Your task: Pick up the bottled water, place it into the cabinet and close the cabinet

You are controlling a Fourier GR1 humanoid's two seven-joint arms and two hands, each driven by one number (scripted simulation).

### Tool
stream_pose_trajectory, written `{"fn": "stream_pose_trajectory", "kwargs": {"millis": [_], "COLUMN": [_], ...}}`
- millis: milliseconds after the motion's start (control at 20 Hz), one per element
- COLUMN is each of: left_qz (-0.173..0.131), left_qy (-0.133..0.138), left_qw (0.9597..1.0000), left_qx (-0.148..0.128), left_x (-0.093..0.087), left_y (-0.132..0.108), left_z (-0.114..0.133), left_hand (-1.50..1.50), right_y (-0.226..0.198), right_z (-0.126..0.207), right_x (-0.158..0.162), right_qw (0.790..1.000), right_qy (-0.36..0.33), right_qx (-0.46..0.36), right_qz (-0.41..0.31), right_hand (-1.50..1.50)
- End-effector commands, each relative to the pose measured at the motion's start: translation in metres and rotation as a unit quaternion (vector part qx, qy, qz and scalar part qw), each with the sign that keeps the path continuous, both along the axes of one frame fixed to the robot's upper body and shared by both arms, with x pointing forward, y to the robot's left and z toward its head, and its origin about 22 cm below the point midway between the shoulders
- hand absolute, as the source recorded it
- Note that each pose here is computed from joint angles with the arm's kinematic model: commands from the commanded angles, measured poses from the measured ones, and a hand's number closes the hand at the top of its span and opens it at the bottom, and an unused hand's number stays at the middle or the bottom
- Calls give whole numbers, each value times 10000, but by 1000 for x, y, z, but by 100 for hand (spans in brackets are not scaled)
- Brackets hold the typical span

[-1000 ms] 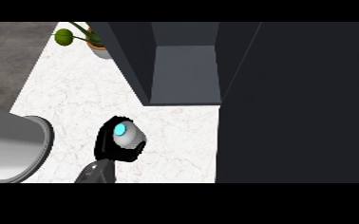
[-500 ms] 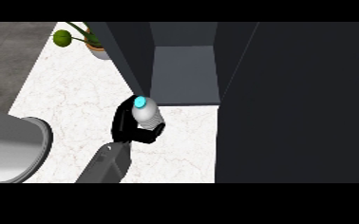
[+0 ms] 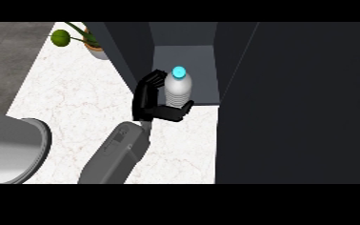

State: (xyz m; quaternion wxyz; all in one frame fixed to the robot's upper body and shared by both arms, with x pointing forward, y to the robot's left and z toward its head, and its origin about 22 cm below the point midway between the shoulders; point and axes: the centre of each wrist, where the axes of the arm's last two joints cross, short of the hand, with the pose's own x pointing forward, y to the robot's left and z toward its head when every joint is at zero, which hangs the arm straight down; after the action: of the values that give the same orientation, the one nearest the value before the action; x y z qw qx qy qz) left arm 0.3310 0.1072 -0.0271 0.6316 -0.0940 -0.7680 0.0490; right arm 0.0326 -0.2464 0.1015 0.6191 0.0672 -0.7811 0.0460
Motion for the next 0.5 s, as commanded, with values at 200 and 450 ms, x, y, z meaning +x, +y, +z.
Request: {"fn": "stream_pose_trajectory", "kwargs": {"millis": [200, 450], "left_qz": [181, 639], "left_qy": [154, 421], "left_qw": [9972, 9948], "left_qx": [714, 666], "left_x": [35, 60], "left_y": [-36, -43], "left_z": [50, 66], "left_hand": [150, 150], "right_y": [-6, -18], "right_z": [-2, 11], "right_x": [6, -2], "right_qw": [9997, 9994], "right_qy": [-159, -253], "right_qx": [181, 186], "right_qz": [-106, 116], "right_hand": [-150, -150]}}
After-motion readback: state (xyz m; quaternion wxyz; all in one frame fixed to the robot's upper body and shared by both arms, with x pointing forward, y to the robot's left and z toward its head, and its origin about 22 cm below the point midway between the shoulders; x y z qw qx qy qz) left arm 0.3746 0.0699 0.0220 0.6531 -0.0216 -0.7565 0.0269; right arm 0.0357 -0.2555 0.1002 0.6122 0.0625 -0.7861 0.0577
